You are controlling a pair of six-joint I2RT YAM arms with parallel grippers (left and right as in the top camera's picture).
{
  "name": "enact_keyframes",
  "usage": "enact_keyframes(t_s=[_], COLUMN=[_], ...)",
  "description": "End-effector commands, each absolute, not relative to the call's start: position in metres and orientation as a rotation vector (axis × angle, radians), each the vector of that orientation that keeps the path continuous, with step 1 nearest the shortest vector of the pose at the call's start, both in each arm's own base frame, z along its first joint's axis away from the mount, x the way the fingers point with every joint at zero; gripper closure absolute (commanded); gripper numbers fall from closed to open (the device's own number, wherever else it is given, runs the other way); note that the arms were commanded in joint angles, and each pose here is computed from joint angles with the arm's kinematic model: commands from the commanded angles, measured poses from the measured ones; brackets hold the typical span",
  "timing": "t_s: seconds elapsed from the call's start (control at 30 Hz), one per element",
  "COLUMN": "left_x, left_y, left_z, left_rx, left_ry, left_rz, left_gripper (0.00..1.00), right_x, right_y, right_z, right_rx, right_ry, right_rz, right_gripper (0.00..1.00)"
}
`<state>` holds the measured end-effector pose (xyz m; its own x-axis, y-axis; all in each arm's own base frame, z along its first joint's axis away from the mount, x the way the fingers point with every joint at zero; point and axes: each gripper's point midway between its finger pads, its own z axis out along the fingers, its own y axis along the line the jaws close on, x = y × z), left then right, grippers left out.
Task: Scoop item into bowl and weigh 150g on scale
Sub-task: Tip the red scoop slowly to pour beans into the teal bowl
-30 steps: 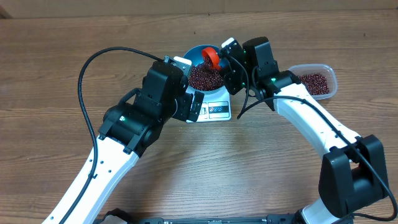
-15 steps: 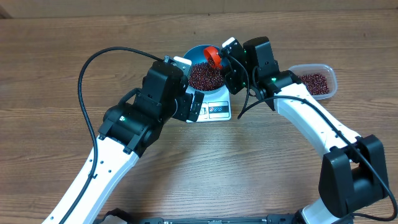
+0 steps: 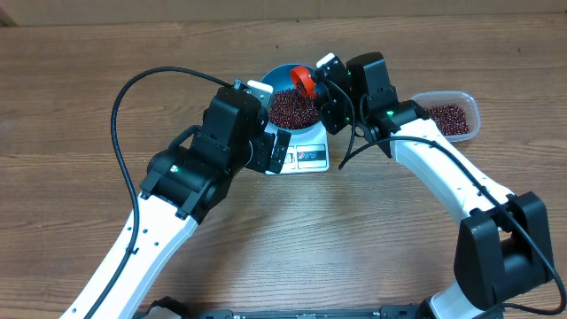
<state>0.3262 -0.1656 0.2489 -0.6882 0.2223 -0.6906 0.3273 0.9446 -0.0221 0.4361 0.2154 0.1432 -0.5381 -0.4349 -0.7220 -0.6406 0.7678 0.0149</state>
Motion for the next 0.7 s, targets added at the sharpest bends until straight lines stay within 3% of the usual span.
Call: enact_keyframes(t_s=[0.0, 0.6, 0.67], left_x=[0.326, 0.326, 0.326], left_y=[-0.167, -0.167, -0.167], left_z=[0.262, 0.262, 0.262], left_rx=[0.401, 0.401, 0.401], left_ry=[2.319, 2.319, 2.319], left_rz=[-0.198, -0.198, -0.198], left_gripper=[0.0, 0.0, 0.0], right_x=[0.439, 0.438, 0.426], right_y=[0.216, 0.217, 0.226], right_z=[0.144, 0.144, 0.142], right_rx=[-0.797, -0.804, -0.935], right_ry=[2.217, 2.216, 2.181], right_rz=[0.349, 0.359, 0.4], right_gripper=[0.96, 0.96, 0.96])
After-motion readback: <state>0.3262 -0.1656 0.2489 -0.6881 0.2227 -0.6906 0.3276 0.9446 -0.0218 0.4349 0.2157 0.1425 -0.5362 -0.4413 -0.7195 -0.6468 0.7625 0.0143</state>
